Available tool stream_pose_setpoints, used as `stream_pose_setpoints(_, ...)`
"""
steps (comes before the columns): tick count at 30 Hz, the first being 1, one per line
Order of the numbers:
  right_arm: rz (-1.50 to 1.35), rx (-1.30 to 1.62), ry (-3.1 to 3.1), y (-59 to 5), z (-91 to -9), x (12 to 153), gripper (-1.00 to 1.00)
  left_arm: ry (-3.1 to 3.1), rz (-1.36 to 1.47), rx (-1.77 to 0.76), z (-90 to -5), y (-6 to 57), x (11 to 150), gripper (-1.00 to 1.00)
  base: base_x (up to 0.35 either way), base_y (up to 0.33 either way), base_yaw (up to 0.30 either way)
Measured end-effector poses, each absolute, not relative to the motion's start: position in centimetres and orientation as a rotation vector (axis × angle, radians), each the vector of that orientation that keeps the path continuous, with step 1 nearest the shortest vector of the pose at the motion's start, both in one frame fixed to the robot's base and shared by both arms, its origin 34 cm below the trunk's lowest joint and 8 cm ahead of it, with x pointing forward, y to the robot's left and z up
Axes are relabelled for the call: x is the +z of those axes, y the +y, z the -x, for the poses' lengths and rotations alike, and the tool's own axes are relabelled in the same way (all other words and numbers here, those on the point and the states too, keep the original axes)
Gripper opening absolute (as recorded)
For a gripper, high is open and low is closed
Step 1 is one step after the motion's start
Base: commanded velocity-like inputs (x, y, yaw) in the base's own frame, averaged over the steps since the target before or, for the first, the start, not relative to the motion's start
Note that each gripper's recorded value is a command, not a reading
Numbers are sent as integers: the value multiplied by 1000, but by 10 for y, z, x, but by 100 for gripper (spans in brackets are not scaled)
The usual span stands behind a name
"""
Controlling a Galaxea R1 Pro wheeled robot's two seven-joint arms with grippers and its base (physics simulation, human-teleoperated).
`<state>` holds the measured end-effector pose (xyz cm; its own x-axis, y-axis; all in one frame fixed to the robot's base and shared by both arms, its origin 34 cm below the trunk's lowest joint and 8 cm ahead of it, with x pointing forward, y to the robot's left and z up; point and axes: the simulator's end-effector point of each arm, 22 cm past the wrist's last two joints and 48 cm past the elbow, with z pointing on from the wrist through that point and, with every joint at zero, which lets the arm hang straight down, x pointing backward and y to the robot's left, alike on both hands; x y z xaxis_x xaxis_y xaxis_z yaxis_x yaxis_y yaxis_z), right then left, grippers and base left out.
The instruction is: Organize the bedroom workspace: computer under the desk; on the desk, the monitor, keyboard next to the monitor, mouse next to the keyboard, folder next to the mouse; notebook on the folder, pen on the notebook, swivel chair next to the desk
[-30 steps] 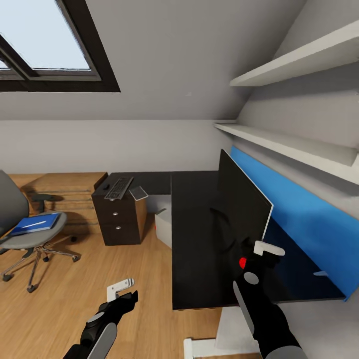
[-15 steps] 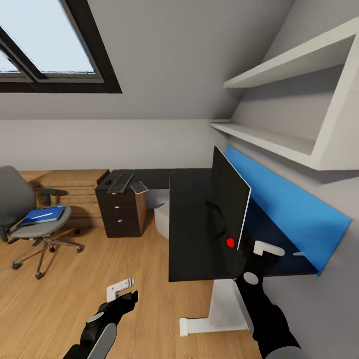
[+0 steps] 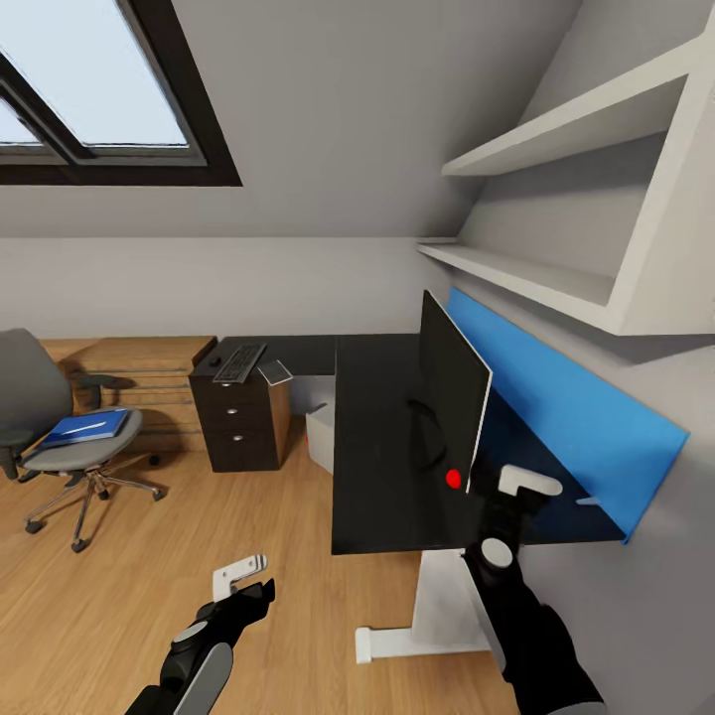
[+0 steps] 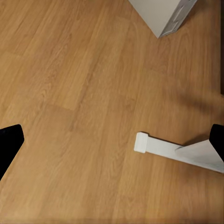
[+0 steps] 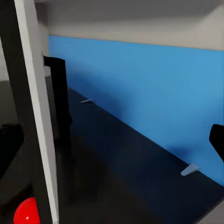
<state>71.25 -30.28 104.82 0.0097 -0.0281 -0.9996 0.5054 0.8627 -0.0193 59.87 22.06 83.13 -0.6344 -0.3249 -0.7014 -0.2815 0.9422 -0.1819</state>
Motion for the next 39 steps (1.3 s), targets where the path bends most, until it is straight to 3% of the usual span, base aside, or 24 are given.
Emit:
stream_pose_setpoints(11, -309, -323, 1481, -278, -711, 1062, 100, 2292, 427, -70, -599, 221, 831, 100, 7, 0, 0)
stream_pose_setpoints(29, -301, -325, 1479, -279, -710, 1062, 100, 2292, 425, -69, -599, 220, 832, 100, 139, -22, 0)
stream_pose_setpoints(39, -301, -326, 1479, -279, -710, 1062, 100, 2292, 423, -67, -599, 220, 832, 100, 43, -154, 0)
